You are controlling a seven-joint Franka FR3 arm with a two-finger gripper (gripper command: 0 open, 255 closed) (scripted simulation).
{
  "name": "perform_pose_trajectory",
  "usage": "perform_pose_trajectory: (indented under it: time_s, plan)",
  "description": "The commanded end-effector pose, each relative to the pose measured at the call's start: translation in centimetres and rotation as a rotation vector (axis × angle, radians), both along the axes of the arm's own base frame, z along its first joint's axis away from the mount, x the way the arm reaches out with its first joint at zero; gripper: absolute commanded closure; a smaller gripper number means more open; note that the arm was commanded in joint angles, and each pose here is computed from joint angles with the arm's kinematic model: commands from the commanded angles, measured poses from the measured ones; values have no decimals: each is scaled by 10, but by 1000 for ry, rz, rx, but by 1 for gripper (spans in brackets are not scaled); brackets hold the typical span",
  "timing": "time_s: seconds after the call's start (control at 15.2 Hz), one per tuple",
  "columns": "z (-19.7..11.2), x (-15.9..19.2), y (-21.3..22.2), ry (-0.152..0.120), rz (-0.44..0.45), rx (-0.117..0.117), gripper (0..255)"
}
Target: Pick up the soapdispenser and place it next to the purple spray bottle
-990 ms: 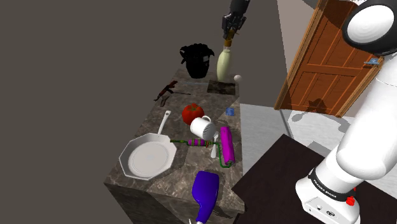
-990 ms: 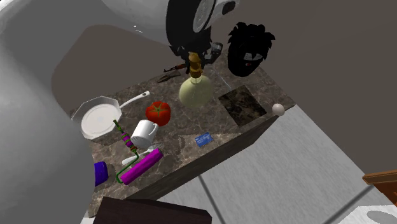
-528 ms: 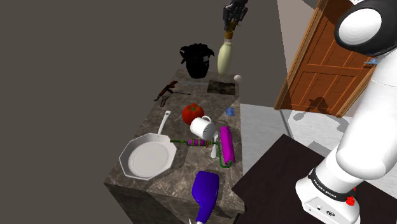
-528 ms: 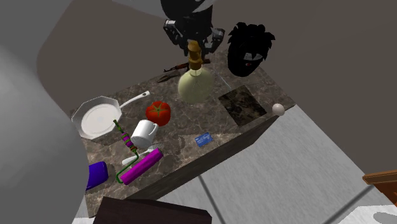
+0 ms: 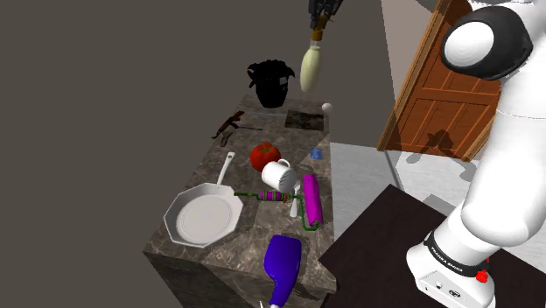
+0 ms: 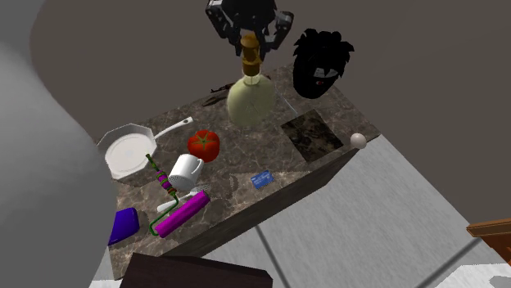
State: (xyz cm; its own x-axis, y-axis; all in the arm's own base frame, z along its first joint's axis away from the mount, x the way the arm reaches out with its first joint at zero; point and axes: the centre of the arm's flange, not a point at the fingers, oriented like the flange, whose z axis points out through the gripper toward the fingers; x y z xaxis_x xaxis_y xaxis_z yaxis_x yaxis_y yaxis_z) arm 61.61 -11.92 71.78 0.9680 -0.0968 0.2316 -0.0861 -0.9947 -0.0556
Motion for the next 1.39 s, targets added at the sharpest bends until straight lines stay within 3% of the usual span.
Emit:
perform_pose_trajectory:
  time_s: [0.0, 1.32]
  plan:
    - [5, -6, 12, 0, 0, 0, 255]
    - [6, -138, 240, 0, 0, 0, 255]
